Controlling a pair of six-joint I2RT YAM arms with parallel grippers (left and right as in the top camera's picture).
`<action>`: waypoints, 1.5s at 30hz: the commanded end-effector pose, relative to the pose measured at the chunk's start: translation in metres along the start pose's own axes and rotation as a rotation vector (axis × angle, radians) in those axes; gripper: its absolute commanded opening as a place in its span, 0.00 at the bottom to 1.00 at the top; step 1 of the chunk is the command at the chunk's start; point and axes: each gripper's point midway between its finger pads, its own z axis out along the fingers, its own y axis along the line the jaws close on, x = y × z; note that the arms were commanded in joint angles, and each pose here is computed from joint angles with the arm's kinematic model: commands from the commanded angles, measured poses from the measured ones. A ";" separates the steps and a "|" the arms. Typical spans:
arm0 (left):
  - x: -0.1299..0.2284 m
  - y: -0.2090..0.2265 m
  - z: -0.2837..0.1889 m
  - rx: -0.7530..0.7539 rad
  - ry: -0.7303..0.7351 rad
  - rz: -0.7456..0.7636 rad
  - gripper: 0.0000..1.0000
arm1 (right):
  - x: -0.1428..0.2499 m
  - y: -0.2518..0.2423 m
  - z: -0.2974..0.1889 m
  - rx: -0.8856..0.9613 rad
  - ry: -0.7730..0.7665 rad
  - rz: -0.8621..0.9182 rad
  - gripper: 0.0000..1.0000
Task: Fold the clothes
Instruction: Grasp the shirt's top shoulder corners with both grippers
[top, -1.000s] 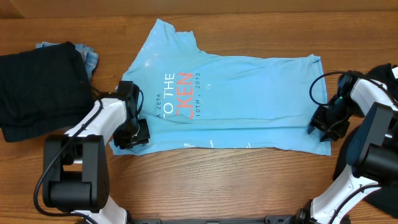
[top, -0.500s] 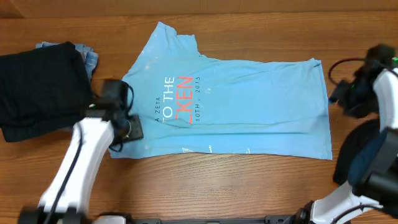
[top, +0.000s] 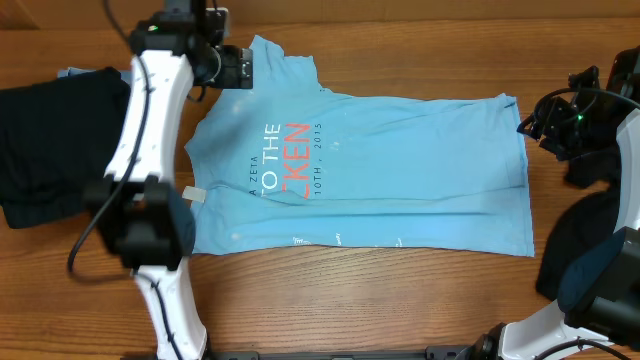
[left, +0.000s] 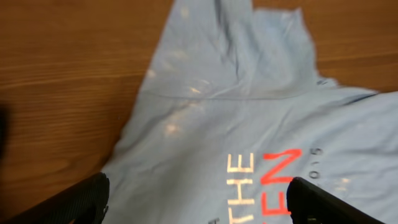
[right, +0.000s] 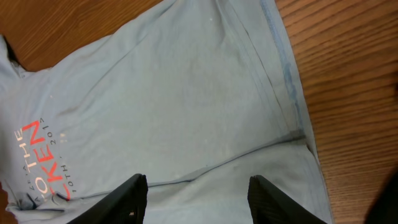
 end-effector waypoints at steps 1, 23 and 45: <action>-0.001 0.011 0.055 0.052 0.051 0.029 0.93 | -0.002 0.005 -0.005 -0.014 -0.011 -0.019 0.56; 0.017 0.000 0.173 0.287 0.065 -0.030 0.58 | -0.003 0.000 -0.005 0.017 -0.014 -0.022 0.56; 0.036 0.021 0.142 0.186 0.217 -0.194 0.06 | -0.107 0.009 0.131 -0.146 -0.229 -0.174 0.51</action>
